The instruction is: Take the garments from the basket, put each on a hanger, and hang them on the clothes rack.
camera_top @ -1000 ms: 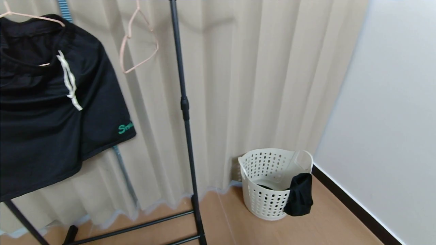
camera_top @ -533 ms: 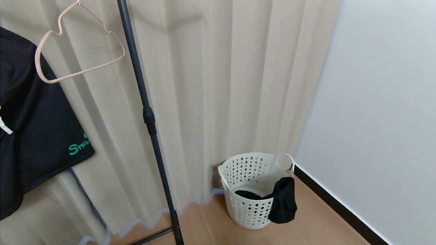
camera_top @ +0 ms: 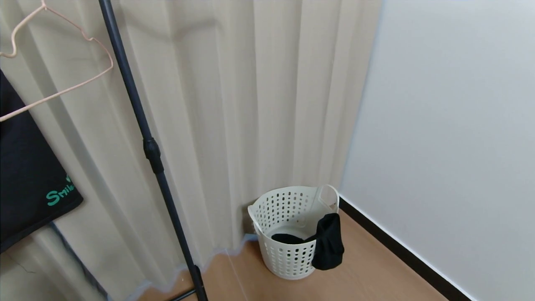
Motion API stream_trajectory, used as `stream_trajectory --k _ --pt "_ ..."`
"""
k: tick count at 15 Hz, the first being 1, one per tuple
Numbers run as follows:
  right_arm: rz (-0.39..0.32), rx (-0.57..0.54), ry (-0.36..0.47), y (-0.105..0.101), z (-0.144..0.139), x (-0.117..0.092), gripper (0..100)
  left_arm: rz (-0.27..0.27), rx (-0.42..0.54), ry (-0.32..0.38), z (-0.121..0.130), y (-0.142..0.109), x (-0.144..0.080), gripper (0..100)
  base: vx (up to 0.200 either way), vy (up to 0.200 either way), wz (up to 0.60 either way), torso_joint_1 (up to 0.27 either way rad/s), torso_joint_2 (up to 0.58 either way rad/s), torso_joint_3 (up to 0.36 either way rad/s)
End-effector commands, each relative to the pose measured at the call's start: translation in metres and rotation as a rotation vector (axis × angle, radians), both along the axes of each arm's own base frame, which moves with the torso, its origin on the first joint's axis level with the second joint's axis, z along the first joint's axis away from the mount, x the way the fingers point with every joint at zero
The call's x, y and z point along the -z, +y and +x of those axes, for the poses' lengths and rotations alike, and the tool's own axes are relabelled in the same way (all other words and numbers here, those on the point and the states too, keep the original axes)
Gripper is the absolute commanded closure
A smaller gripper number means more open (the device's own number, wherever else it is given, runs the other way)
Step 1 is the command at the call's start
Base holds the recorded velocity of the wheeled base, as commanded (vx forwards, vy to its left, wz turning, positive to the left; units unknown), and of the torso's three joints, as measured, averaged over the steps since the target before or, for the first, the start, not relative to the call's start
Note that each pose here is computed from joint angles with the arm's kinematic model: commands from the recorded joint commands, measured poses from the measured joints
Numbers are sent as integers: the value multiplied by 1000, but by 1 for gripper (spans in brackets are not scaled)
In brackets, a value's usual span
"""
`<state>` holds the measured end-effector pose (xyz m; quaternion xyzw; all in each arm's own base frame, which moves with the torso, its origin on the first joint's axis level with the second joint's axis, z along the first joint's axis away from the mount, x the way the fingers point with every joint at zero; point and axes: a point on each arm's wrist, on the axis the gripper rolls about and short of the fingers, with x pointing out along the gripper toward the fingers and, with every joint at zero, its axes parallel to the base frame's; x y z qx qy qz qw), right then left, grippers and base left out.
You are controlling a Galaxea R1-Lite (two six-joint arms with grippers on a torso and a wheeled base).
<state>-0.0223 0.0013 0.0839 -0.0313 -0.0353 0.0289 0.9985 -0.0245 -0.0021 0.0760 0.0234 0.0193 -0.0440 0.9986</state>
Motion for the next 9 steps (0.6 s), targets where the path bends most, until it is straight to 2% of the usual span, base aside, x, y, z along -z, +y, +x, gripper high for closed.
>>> stream_trajectory --k 1,2,9 --pt "-1 0 0 0 0 0 0 0 0 1 0 0 0 0 0 0 0 0 0 0" --pt "-1 0 1 0 0 0 0 0 0 2 0 0 0 0 0 0 0 0 0 0" --pt "-1 0 0 0 0 0 0 0 0 1 0 0 0 0 0 -200 0 2 2 2"
